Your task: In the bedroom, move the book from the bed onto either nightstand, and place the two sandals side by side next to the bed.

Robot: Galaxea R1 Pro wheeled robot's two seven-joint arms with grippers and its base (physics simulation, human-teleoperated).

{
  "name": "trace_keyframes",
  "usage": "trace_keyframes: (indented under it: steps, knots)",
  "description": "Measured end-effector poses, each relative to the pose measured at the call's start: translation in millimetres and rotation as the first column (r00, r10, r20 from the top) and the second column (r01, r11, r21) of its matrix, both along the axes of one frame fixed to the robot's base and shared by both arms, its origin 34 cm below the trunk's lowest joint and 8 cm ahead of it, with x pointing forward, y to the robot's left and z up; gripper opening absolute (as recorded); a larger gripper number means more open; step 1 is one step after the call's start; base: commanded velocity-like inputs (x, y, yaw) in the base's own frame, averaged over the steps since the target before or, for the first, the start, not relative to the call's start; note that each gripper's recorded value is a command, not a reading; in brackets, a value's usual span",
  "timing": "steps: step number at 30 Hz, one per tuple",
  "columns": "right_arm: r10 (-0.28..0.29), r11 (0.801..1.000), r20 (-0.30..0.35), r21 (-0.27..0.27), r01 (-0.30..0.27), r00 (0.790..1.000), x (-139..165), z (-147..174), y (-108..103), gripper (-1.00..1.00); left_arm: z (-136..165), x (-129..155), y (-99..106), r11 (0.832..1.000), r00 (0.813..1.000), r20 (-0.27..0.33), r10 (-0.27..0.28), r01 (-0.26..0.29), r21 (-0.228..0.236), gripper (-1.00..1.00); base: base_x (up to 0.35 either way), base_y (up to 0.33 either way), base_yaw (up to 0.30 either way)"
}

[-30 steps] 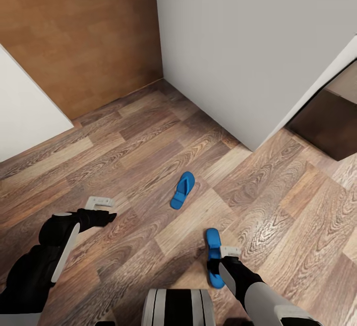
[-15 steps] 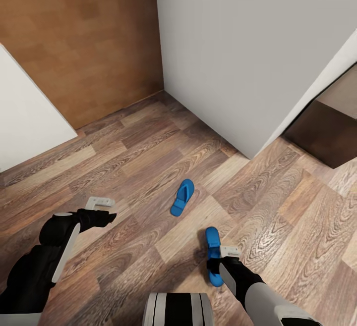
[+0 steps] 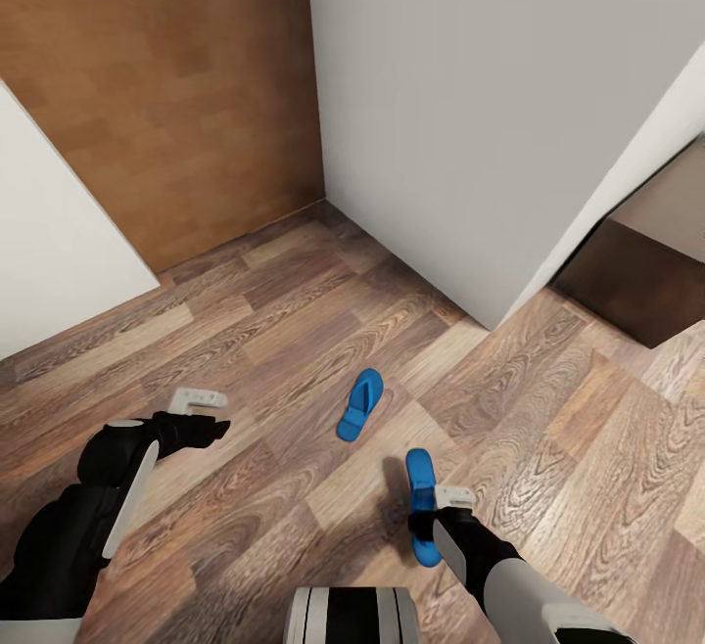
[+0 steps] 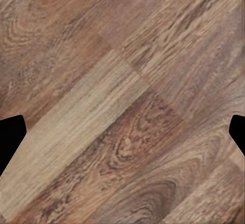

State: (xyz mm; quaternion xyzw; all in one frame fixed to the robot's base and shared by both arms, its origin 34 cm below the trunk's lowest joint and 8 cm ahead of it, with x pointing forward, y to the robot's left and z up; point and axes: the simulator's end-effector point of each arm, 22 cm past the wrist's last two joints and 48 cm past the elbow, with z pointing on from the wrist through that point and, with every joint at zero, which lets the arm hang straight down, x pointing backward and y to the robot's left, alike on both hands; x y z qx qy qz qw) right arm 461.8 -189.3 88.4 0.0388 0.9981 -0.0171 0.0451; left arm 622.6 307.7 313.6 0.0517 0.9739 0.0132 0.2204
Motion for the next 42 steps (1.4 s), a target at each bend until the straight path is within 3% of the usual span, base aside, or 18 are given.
trace_keyframes:
  steps: [25, 33, 42]
  knots:
    - [0.001, 1.0, 0.101, 0.0, -0.001, 0.995, 39.3, 43.3, 0.1, -1.0, 57.8, 16.4, -0.5, 1.0, 0.995, 0.102, 0.004, -0.004, 0.002, 1.0, 0.0, 0.0, 0.0]
    - [0.0, 1.0, 0.183, -0.004, 0.001, 0.983, 61.8, 60.8, -0.5, -1.0, 74.3, 20.8, -0.7, 1.0, 0.991, 0.136, 0.005, -0.006, 0.005, 1.0, 0.0, 0.0, 0.0]
    - [0.0, 1.0, 0.23, -0.005, 0.002, 0.973, 75.7, 78.5, -0.5, -1.0, 97.5, 28.5, 1.1, 1.0, 0.981, 0.192, 0.005, -0.007, 0.007, 1.0, 0.0, 0.0, 0.0]
